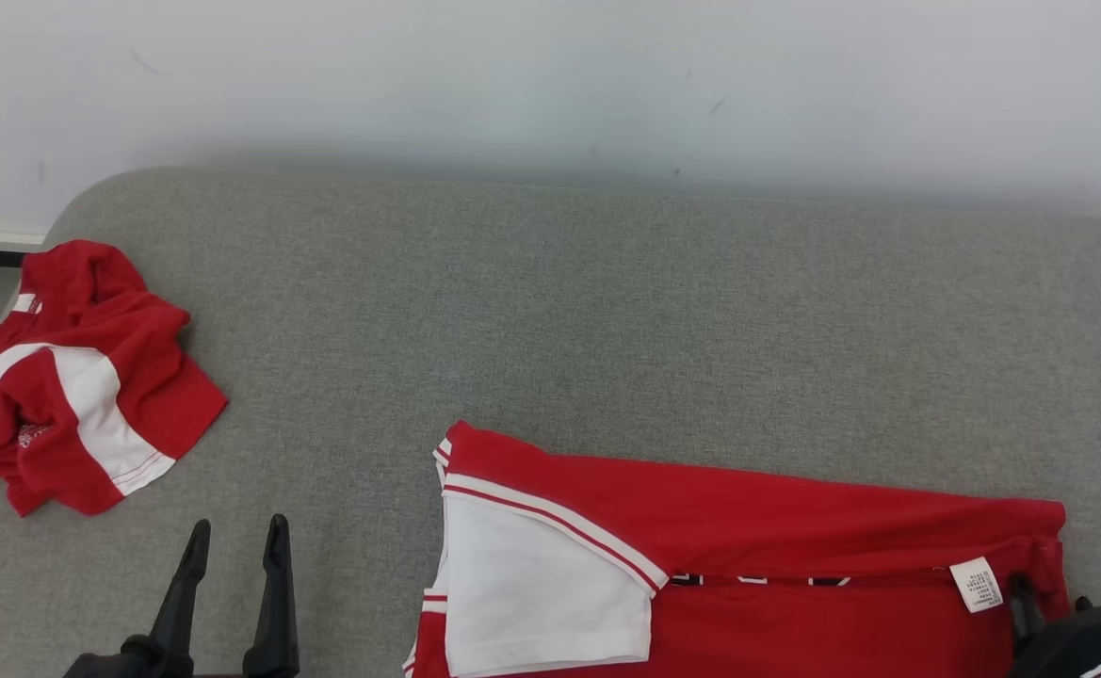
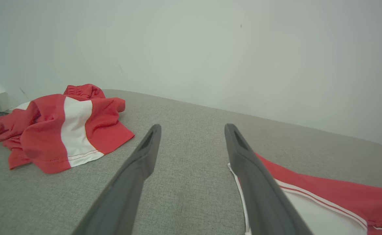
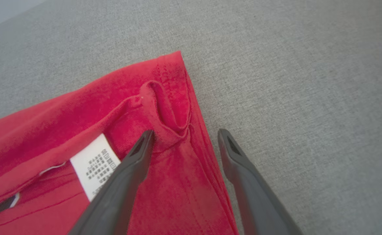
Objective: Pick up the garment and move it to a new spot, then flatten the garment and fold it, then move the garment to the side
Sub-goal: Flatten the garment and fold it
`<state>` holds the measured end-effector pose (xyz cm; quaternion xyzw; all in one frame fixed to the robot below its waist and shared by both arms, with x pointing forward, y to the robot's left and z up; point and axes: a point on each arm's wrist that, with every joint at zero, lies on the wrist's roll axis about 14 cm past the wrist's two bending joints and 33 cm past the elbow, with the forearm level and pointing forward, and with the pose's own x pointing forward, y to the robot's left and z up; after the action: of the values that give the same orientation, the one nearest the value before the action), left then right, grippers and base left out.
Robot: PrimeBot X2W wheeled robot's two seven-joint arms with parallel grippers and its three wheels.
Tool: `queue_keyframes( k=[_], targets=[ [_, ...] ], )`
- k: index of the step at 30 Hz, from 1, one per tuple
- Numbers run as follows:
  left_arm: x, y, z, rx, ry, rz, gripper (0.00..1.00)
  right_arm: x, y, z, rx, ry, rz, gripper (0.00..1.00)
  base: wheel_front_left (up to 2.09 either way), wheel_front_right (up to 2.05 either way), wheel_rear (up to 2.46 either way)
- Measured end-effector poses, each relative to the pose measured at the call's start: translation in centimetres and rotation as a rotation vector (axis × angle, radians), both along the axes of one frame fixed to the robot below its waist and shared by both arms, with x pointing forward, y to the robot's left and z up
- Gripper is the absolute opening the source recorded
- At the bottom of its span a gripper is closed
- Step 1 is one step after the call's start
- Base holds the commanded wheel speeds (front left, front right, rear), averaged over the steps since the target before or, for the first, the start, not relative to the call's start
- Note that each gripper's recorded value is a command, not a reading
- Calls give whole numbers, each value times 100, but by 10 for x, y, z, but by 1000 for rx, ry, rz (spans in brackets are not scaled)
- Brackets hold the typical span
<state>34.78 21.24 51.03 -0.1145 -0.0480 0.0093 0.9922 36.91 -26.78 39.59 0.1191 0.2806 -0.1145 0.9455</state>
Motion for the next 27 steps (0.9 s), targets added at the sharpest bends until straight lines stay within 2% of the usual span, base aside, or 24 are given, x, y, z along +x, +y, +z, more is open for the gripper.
queue_keyframes(
  k=[13, 14, 15, 16, 23, 27],
  targets=[
    [-4, 3, -14, 0, 42, 11, 100, 7, 6, -30, 11, 97, 7, 100, 0, 0, 0],
    [-4, 4, -15, 0, 44, 11, 100, 7, 5, -31, 7, 103, 11, 40, 0, 0, 0],
    [-4, 3, -15, -1, 45, 9, 100, 9, 5, -32, 5, 106, 16, 14, 0, 0, 0],
    [-4, 3, -15, -1, 46, 7, 100, 10, 4, -32, 1, 105, 20, 0, 0, 0, 0],
    [-4, 0, -18, -5, 53, -5, 100, 13, -10, -34, -19, 88, 6, 0, 0, 0, 0],
    [-1, -3, -22, -9, 64, -15, 100, 20, -68, -23, -63, 46, -92, 0, 0, 0, 0]
  ],
)
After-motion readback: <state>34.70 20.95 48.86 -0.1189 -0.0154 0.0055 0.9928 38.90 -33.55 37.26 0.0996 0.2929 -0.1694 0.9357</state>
